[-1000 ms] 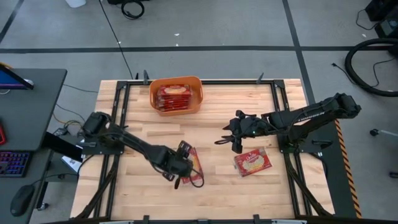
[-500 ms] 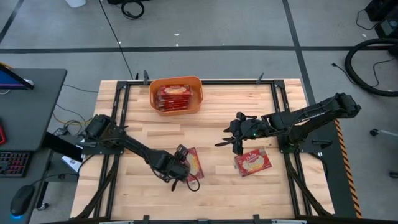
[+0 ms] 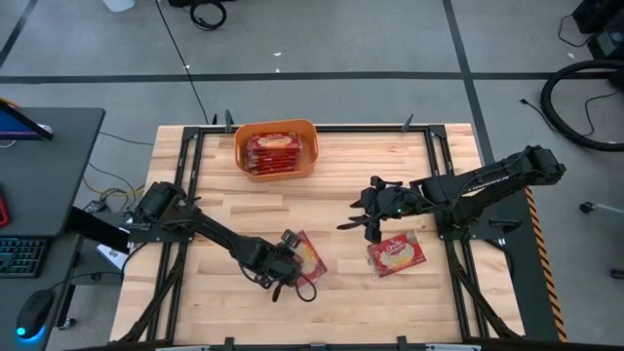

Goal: Sort popcorn bags into baskets
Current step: Put the red popcorn bag into the orange bin

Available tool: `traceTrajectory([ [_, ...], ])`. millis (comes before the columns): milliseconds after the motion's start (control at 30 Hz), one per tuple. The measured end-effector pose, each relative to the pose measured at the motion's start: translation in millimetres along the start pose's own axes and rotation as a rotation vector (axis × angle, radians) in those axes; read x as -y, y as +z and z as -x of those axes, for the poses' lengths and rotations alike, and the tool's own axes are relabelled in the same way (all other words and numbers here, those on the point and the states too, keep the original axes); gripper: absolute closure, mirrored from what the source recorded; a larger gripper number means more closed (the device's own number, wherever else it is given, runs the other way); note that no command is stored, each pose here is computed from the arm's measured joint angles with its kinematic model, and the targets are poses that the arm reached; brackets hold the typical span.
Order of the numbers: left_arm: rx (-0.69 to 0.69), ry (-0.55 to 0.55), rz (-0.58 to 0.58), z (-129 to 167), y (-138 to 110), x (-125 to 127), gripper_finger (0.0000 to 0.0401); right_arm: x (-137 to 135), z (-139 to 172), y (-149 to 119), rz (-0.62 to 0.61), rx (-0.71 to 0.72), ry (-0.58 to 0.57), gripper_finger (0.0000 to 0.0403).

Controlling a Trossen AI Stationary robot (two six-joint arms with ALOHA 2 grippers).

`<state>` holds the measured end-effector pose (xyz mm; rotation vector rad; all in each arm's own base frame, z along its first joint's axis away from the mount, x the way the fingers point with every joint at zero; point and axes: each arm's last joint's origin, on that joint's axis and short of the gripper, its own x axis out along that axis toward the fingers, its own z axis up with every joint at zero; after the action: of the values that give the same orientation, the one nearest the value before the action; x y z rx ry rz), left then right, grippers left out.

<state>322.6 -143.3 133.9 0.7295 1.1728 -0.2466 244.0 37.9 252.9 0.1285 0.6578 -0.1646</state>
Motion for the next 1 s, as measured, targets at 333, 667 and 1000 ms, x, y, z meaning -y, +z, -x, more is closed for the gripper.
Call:
traceTrajectory([
  [333, 0.101, -0.150, 0.267, 27.0, 3.4, -40.3, 0.0374, -7.4, 1.3, 1.6, 0.061, 0.018, 0.084, 0.0221],
  [667, 0.134, -0.238, 0.681, 62.8, -15.8, -119.9, 0.0384, -21.8, 0.7, 3.4, 0.226, 0.076, 0.151, 0.0203],
  [1000, -0.142, 0.017, 0.671, 112.5, -68.9, -191.3, 0.0384, -6.9, 8.3, 9.1, 0.205, 0.158, -0.200, 0.0199],
])
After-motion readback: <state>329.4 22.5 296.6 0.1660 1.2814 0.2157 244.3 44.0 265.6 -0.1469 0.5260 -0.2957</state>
